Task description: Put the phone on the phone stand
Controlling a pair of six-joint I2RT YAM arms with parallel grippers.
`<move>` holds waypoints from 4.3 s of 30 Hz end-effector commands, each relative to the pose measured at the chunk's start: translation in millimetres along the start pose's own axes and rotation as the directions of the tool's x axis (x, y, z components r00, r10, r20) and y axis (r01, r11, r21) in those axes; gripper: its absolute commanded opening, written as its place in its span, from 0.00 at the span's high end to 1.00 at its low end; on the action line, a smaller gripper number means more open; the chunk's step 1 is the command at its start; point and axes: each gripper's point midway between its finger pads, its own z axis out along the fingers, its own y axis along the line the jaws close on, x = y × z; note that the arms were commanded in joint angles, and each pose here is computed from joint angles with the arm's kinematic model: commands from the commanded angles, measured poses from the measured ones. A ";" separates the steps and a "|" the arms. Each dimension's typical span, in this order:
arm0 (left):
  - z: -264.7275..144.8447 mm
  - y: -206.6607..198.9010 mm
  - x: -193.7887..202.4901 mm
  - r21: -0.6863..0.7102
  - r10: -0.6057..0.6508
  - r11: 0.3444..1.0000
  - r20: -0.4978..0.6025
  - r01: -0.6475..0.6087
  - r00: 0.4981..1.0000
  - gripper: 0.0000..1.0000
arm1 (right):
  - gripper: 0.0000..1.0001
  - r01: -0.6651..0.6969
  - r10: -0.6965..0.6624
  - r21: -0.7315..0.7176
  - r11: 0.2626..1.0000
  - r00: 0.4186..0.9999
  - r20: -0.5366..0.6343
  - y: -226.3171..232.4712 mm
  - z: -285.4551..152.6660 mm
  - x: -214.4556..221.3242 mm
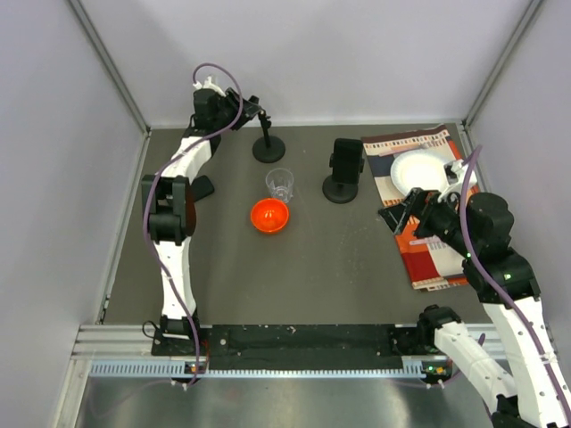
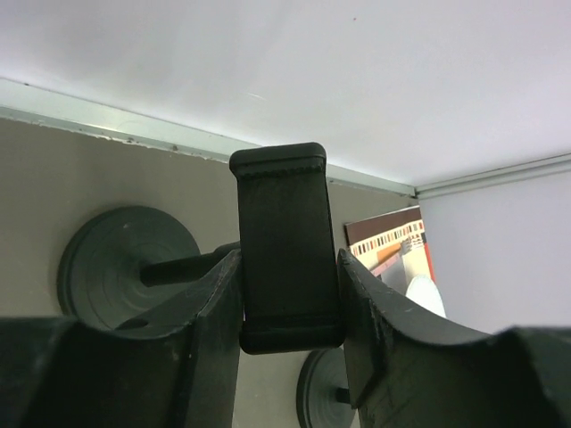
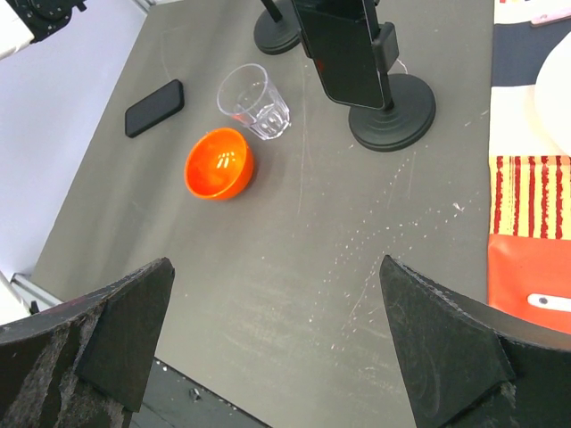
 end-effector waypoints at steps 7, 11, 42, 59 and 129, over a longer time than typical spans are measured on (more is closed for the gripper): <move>-38.0 -61.8 -68.0 -0.014 0.167 0.986 0.185 -0.167 0.969 1.00 | 0.01 -0.001 0.001 0.005 1.000 1.000 -0.002 -0.7 -2.6 3.3; -66.5 -83.9 -87.8 -0.053 0.211 0.977 0.235 -0.204 0.949 1.00 | 0.01 -0.010 0.010 0.002 1.000 1.000 -0.006 -0.6 -3.1 6.3; -386.0 -151.8 97.2 0.121 -0.033 0.992 0.103 0.021 0.994 1.00 | 0.01 -0.041 0.035 -0.059 0.997 0.995 -0.097 9.5 -9.7 28.2; -346.4 -233.8 224.2 0.282 -0.068 0.958 0.029 0.058 0.997 1.00 | 0.01 -0.072 0.073 0.014 0.997 0.987 -0.141 -5.4 -17.6 51.7; -359.6 -154.8 252.2 0.320 0.403 0.899 -0.331 -0.300 0.854 0.16 | 0.65 0.060 -0.106 -0.164 0.985 0.953 -0.284 100.3 96.1 193.9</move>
